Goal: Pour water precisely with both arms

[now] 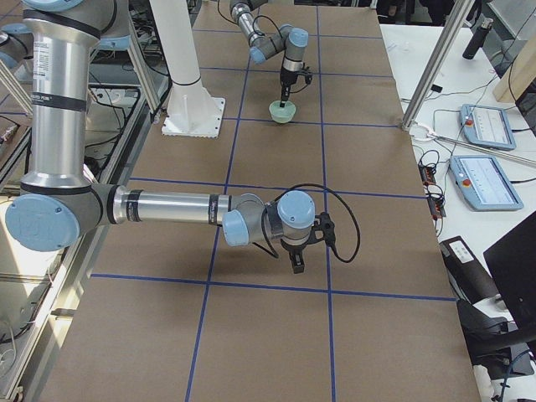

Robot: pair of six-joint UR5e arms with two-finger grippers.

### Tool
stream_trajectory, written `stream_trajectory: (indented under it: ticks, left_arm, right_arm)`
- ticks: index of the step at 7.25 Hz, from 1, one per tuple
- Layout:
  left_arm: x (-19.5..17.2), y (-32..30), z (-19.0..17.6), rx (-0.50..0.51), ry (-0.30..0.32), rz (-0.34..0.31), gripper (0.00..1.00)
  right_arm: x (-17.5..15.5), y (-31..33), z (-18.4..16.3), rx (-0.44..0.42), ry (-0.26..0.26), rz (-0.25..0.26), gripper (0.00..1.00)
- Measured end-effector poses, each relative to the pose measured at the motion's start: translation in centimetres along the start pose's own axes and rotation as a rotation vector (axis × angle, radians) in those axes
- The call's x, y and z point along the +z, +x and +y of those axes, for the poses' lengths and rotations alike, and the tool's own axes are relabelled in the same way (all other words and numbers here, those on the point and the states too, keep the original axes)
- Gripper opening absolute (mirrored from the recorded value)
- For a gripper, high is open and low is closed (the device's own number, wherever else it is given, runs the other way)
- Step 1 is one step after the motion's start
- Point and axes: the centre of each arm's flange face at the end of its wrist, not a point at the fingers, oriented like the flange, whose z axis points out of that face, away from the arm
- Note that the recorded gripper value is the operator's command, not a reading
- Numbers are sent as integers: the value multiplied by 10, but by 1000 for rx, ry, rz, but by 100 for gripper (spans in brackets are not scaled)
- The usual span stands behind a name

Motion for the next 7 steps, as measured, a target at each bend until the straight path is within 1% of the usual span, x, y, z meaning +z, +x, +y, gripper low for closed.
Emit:
stream_trajectory:
  ticks: [2,3,4,5,6,7]
  left_arm:
    - [7,1,-4,-6,-2,-11,0]
    - [9,0,-6,-6,-2,-11,2]
    - [11,0,-6,-4,-2,-10,24]
    - [11,-1,-7,-4,-1,-10,57]
    - [11,-1,-7,-3,0,-10,75]
    - [11,-1,-8,-1,5,-9,88]
  right_arm:
    - [1,0,0,8,-1,-3,100]
    - [1,0,0,10,-1,-3,100]
    - [1,-1,0,10,-1,-3,100]
    - [1,-1,-1,9,0,-2,100]
    - [1,-1,-1,10,0,-2,100]
    - [1,0,0,11,-1,-2,100]
